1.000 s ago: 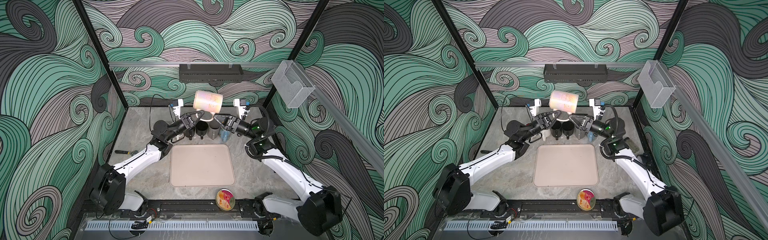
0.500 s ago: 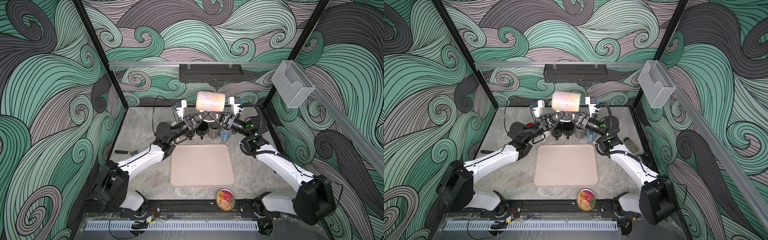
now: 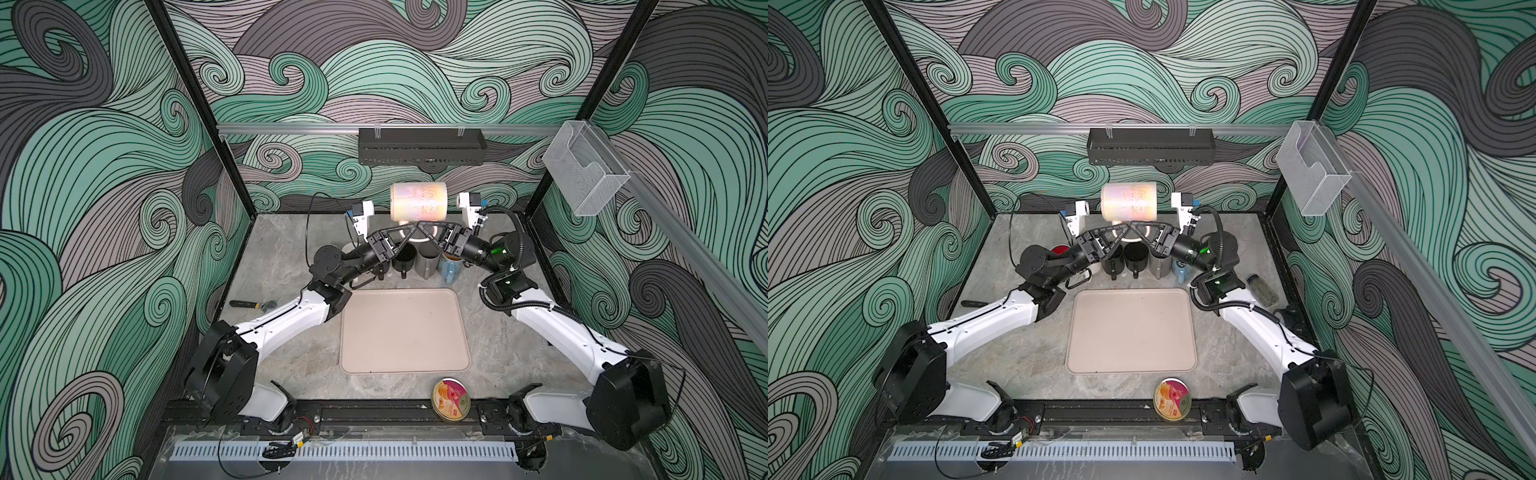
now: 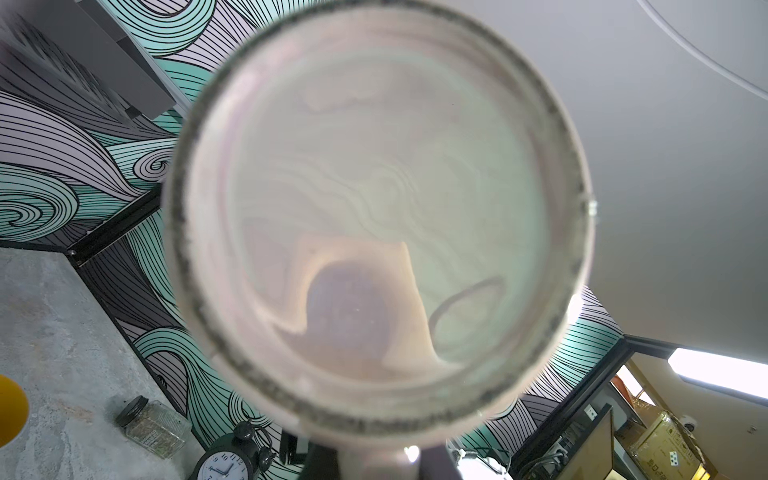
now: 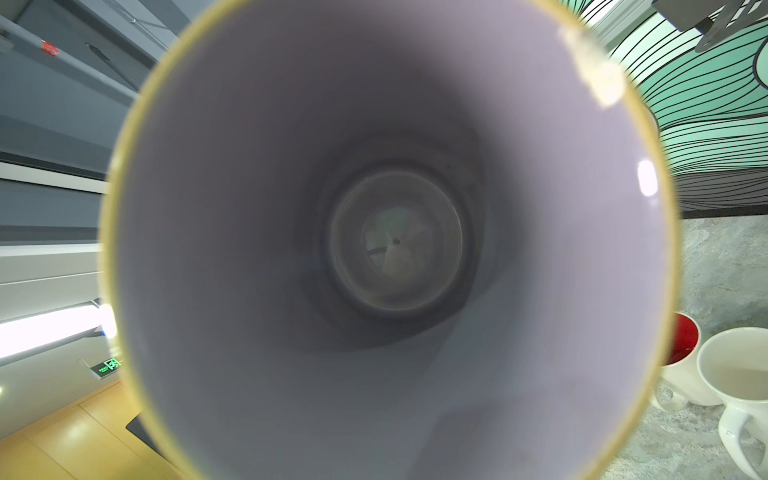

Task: Turn the mug right side up
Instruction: 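Open the left gripper and withdraw it while the right turns the mug upright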

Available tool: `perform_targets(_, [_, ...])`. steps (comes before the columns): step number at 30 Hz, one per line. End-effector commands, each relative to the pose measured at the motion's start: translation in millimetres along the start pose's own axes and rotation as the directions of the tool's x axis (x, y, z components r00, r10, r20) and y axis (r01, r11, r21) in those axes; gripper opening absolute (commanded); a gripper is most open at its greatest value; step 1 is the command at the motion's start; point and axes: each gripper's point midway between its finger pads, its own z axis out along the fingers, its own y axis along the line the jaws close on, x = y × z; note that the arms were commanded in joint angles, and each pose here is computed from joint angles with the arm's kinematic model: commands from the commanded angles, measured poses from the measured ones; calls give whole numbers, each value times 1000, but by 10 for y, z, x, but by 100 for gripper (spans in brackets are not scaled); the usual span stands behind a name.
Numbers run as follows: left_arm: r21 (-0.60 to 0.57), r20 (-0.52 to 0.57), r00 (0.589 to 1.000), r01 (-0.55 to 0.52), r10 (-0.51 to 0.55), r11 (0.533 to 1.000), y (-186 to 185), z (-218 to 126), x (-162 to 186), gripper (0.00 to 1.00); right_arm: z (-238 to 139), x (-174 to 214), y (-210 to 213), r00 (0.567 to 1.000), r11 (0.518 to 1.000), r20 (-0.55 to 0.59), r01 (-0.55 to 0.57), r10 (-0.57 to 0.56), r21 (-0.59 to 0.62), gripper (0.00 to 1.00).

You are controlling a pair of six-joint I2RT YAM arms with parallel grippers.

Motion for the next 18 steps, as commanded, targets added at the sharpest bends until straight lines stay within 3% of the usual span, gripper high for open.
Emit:
perform_targets(1, [22, -31, 996, -89, 90, 996, -283, -25, 50, 34, -8, -321, 305, 988, 994, 118, 102, -97, -40, 0])
perform_targets(2, [-49, -28, 995, -97, 96, 994, -195, -51, 33, 65, -12, -319, 269, 988, 994, 116, 104, -101, -18, 0])
perform_targets(3, [-137, -36, 994, -111, 107, 984, -70, -91, 33, 79, -17, -319, 245, 988, 994, 114, 107, -106, -1, 0])
perform_targets(5, [-361, -80, 986, -166, 147, 918, 243, -271, 38, 93, -27, -301, 175, 988, 993, 100, 112, -116, 45, 0])
perform_targets(9, [-578, -252, 926, -378, 283, 723, 584, -696, 87, 98, -101, -245, -87, 987, 965, 51, 135, -150, 223, 0])
perform_targets(11, [-652, -307, 897, -442, 318, 616, 755, -963, 96, 98, -199, -214, -252, 985, 926, 15, 157, -173, 343, 0])
perform_targets(13, [-682, -344, 876, -481, 339, 551, 872, -1149, 130, 98, -322, -150, -453, 985, 873, -27, 161, -168, 460, 0])
perform_targets(16, [-679, -408, 850, -527, 334, 511, 989, -1332, 262, 98, -584, -103, -763, 981, 736, -96, 188, -166, 650, 0])
perform_targets(18, [-663, -446, 836, -549, 320, 508, 1016, -1381, 344, 96, -816, -87, -969, 978, 609, -142, 207, -153, 766, 0])
